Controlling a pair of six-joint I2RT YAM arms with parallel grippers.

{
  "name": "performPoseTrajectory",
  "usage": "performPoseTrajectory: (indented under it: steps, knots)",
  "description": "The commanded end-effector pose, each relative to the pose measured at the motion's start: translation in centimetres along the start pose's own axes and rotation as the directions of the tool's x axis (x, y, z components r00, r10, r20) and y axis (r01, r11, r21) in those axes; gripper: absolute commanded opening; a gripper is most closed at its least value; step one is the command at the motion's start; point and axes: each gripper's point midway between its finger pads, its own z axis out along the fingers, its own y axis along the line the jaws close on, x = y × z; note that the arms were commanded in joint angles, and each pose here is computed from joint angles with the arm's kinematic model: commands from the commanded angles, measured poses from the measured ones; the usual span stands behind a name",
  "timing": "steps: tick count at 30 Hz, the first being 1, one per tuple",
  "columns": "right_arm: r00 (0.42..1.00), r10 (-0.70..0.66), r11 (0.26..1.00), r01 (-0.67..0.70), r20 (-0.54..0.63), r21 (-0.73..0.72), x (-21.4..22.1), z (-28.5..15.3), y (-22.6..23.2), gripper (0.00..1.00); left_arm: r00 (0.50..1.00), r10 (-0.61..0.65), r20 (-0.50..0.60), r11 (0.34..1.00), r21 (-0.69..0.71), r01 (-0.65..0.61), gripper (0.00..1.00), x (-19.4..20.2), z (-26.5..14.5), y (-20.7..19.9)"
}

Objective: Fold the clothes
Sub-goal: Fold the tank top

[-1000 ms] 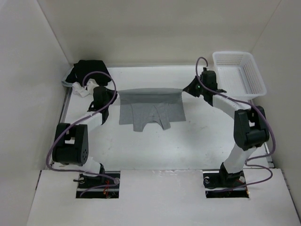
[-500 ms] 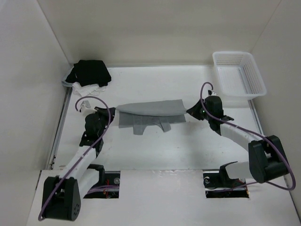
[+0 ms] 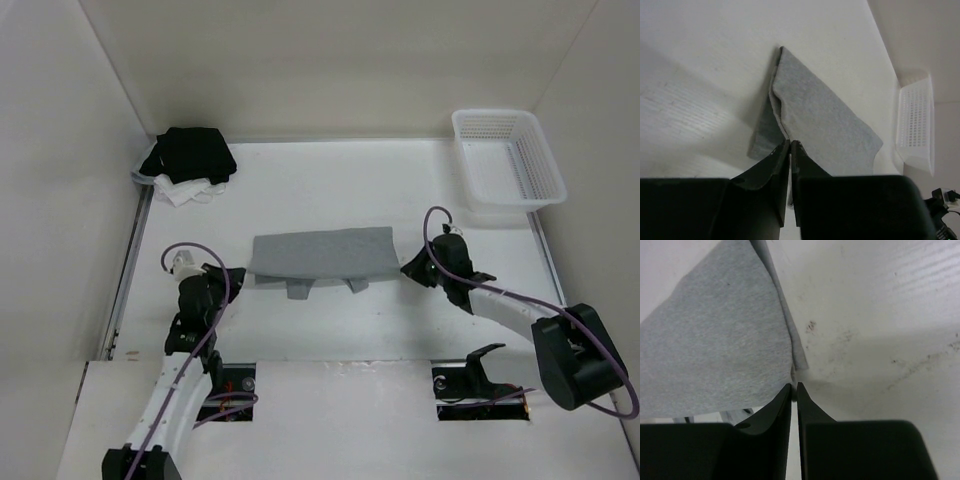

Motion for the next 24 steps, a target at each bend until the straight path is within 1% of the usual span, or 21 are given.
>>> performPoseTrajectory:
  steps: [1,3,4,6,9,12,18,21,24]
  knots:
    - [1.0,0.029,0.999,-0.03,0.008,0.027,0.6,0.0,-0.5,0.15,1.0,-0.008,-0.022,0.994,-0.106,0.006,0.09,0.5,-0.8,2.8]
    - [0.999,0.029,0.999,-0.03,0.013,0.023,0.5,-0.1,-0.5,0.2,1.0,0.003,0.001,0.993,-0.121,-0.003,0.18,-0.3,-1.1,2.9]
    - [0.999,0.024,1.0,-0.024,0.024,0.016,0.2,-0.2,-0.2,0.25,1.0,0.009,0.012,0.993,-0.114,-0.008,0.2,-0.8,-1.1,2.6]
    - [0.998,0.011,1.0,-0.011,0.058,0.006,-1.0,-0.4,0.6,0.36,0.999,0.024,0.03,0.997,-0.074,-0.022,0.2,-1.6,-1.1,0.8]
    - [0.996,-0.033,0.999,0.034,0.083,-0.01,-2.4,-0.2,1.8,0.48,0.998,0.043,0.044,0.999,0.027,-0.044,0.2,-2.1,-0.9,-2.8]
    - [0.997,-0.054,0.998,0.055,0.063,-0.008,-2.8,1.1,2.5,0.49,0.998,0.068,-0.019,0.994,0.088,-0.066,0.2,-0.3,0.2,-5.9]
    - [0.999,-0.041,0.999,0.041,0.029,0.0,-2.8,3.1,2.6,0.49,0.979,0.162,-0.12,0.975,0.17,-0.141,0.21,6.8,3.0,-10.6]
    - [0.999,-0.034,0.999,0.034,0.0,0.018,-2.4,3.9,2.2,0.49,0.965,0.183,-0.188,0.973,0.172,-0.151,0.21,10.1,4.4,-10.8]
    - [0.999,-0.025,0.999,0.025,-0.022,0.029,-2.0,4.3,1.9,0.49,0.965,0.155,-0.21,0.984,0.119,-0.132,0.2,11.4,5.1,-8.7]
